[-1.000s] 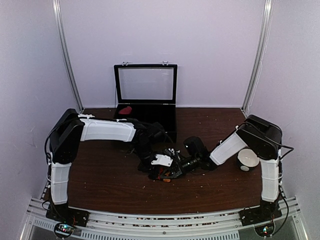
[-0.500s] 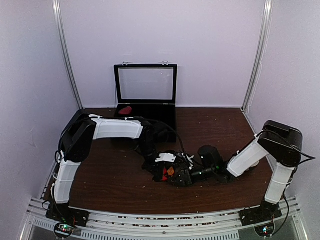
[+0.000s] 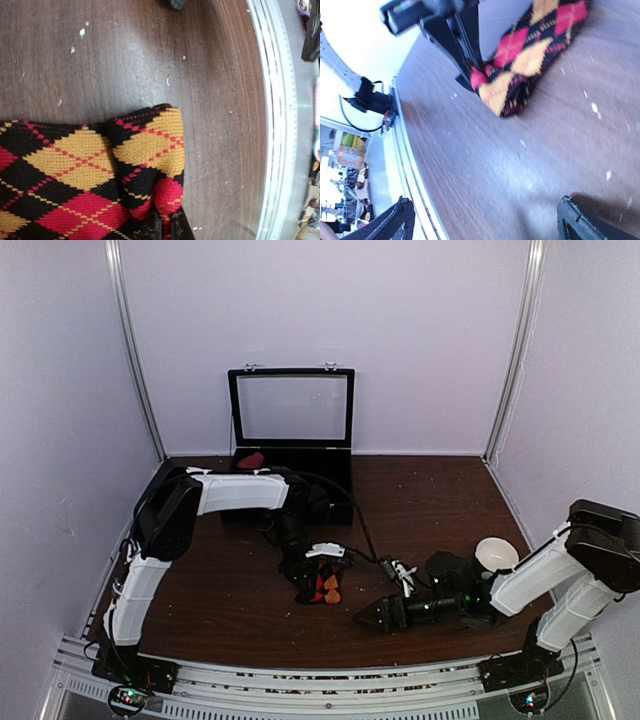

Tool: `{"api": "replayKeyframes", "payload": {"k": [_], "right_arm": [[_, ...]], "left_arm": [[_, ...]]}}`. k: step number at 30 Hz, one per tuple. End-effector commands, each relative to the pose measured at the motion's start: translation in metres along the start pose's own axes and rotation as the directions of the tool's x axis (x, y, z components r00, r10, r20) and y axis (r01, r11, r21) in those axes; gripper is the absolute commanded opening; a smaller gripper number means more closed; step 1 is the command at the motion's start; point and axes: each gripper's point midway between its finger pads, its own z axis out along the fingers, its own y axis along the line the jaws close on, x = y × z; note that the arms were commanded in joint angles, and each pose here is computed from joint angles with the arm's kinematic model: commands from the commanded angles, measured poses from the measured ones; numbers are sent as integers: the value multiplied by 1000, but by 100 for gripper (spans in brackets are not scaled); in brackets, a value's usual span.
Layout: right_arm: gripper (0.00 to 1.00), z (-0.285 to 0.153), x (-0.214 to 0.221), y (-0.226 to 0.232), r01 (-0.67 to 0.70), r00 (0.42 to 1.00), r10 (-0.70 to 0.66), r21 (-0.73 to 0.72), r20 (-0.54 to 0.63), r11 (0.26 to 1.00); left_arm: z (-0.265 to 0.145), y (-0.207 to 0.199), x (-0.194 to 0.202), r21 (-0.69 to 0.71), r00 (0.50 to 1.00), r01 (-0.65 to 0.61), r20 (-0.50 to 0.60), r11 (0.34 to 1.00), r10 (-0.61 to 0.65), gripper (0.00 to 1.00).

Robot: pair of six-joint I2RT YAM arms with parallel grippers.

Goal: Roll the socks
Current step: Roll the sock at the center of the board.

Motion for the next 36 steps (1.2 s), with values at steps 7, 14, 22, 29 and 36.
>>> {"api": "replayKeyframes", "payload": {"k": [7,14,22,29,36], "right_arm": [[100,-93,-66,8,165,892,-313,410,326,897],[100,-129,-79,28,173,768,-260,201,585,964],[100,-59,-39,51,702,646,-759,328,79,632],[78,9,-24,52,905,407,-906,186,-121,382],[58,48,-44,43,953,297,-939,117,-172,280]], "left_arm": [[8,-7,10,244,963,261,-1,934,-269,0],[-3,-8,-9,261,935,323,58,910,-349,0],[17,4,5,256,914,395,-9,882,-406,0],[14,13,16,143,921,389,-25,910,-390,0],[11,17,21,93,929,370,-39,924,-368,0]]}}
